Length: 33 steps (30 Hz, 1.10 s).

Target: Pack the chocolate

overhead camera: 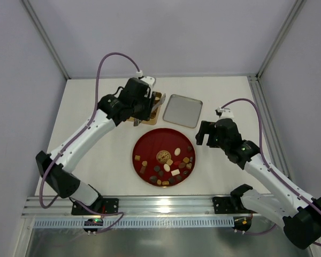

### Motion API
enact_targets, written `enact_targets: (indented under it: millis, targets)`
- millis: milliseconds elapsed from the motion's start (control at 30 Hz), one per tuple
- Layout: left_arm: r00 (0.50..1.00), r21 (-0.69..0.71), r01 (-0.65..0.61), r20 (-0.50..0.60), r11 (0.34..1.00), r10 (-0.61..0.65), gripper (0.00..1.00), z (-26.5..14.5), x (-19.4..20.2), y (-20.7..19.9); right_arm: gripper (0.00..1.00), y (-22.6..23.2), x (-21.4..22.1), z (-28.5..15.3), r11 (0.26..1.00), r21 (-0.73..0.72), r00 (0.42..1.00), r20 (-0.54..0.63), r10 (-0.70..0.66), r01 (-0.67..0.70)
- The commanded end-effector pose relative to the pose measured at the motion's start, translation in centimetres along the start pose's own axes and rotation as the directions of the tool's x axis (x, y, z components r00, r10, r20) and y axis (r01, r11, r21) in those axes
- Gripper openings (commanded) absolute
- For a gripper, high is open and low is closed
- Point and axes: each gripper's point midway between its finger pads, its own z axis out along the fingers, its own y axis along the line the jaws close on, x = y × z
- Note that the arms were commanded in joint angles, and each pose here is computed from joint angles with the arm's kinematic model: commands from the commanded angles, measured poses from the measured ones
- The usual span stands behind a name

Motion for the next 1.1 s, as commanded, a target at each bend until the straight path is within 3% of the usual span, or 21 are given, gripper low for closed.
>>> enact_targets:
  millis: [0, 200, 367, 767, 1067]
  targets:
    - [0.999, 0.051, -0.015, -0.033, 0.999, 0.017, 0.43, -2.2, 3.5, -2.1, 1.00, 0.7, -2.3, -0.4, 1.000, -0.021, 0.998, 0.062, -0.002, 0.004]
    - [0.995, 0.160, -0.006, -0.100, 0.987, 0.022, 0.43, -4.6, 9.8, -5.5, 1.00, 0.6, -2.6, -0.7, 1.000, -0.014, 0.998, 0.060, -0.008, 0.009]
    - [0.992, 0.217, -0.013, -0.120, 0.976, 0.040, 0.43, -5.9, 12.4, -7.9, 1.00, 0.7, -2.7, -0.5, 1.000, -0.014, 0.998, 0.057, -0.007, 0.008]
    - [0.985, 0.284, -0.041, -0.152, 0.958, 0.087, 0.43, -5.4, 14.9, -11.5, 1.00, 0.6, -2.2, -0.3, 1.000, -0.014, 0.999, 0.048, -0.004, 0.004]
    - [0.976, 0.246, -0.084, -0.175, 0.966, 0.130, 0.43, -3.2, 15.4, -12.5, 1.00, 0.3, -1.9, -0.3, 1.000, -0.009, 0.999, 0.044, -0.006, 0.007]
